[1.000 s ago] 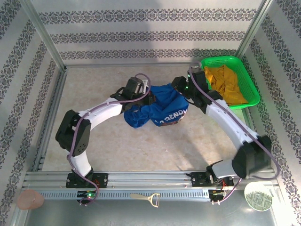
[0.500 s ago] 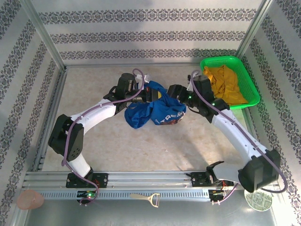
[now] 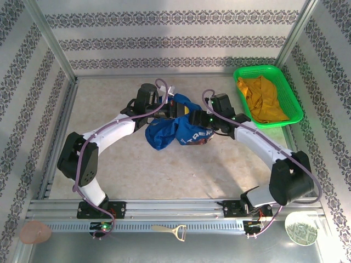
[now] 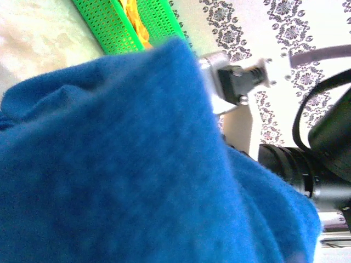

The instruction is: Fold the inside-out t-shirt

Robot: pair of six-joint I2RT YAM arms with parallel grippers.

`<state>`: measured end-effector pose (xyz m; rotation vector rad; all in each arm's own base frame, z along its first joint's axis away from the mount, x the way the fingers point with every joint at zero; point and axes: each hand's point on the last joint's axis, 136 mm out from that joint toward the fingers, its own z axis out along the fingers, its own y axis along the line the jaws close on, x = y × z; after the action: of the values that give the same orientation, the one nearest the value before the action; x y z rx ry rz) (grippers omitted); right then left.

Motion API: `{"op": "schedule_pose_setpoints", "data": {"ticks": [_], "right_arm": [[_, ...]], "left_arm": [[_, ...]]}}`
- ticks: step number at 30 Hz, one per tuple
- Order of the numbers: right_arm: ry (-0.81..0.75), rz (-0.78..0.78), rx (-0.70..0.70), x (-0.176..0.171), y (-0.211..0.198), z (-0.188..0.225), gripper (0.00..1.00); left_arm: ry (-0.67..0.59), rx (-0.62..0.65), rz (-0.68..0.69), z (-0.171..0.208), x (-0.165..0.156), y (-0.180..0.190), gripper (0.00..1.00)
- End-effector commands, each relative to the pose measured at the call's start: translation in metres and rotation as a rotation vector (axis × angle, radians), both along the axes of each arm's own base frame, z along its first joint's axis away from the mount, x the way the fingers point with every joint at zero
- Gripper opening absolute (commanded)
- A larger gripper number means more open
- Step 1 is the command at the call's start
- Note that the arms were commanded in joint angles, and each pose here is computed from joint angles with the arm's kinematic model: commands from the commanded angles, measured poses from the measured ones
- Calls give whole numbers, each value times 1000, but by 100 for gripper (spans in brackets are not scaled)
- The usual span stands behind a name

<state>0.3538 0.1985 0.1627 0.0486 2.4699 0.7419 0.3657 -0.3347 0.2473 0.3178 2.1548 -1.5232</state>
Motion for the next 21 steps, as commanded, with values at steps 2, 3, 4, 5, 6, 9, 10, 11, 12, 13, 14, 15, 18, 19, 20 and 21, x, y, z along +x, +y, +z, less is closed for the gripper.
{"op": "schedule_pose_setpoints", "data": {"ticks": [2, 3, 4, 5, 6, 9, 10, 11, 12, 13, 14, 15, 18, 19, 20, 21], "right_arm": [[-63, 50, 12, 20, 12, 15, 50], [-64, 56, 13, 21, 13, 15, 39], [-68, 58, 15, 22, 13, 17, 31], [-73, 61, 20, 22, 12, 20, 20], [-76, 64, 30, 21, 11, 23, 6], [-84, 70, 51, 13, 5, 35, 0], [-88, 72, 63, 9, 3, 40, 0], [-93, 77, 80, 4, 1, 46, 0], [-96, 79, 99, -1, 0, 52, 0], [-100, 87, 122, -7, -1, 60, 0], [-104, 93, 142, -12, -1, 66, 0], [-108, 102, 169, -18, 0, 73, 0], [-123, 141, 268, -33, 9, 96, 0], [-126, 156, 308, -37, 14, 103, 0], [-130, 173, 358, -40, 20, 110, 0], [-139, 200, 408, -44, 27, 117, 0]], "left_arm": [[-41, -54, -48, 25, -2, -2, 0], [-37, -55, -52, 24, -3, -2, 0], [-33, -58, -55, 24, -3, -1, 0], [-30, -63, -54, 23, -2, 0, 0], [-24, -70, -45, 21, -1, 3, 0], [-9, -98, 16, 17, 9, 18, 0], [1, -100, 42, 13, 14, 24, 0], [13, -92, 82, 8, 20, 32, 0], [25, -78, 117, 1, 25, 40, 0], [32, -69, 138, -4, 29, 46, 0], [46, -53, 163, -10, 34, 51, 0], [55, -43, 176, -16, 38, 55, 0], [84, 0, 197, -33, 48, 58, 6], [96, 21, 209, -40, 51, 59, 9], [113, 47, 228, -50, 55, 60, 13], [123, 74, 253, -59, 60, 62, 20]]}}
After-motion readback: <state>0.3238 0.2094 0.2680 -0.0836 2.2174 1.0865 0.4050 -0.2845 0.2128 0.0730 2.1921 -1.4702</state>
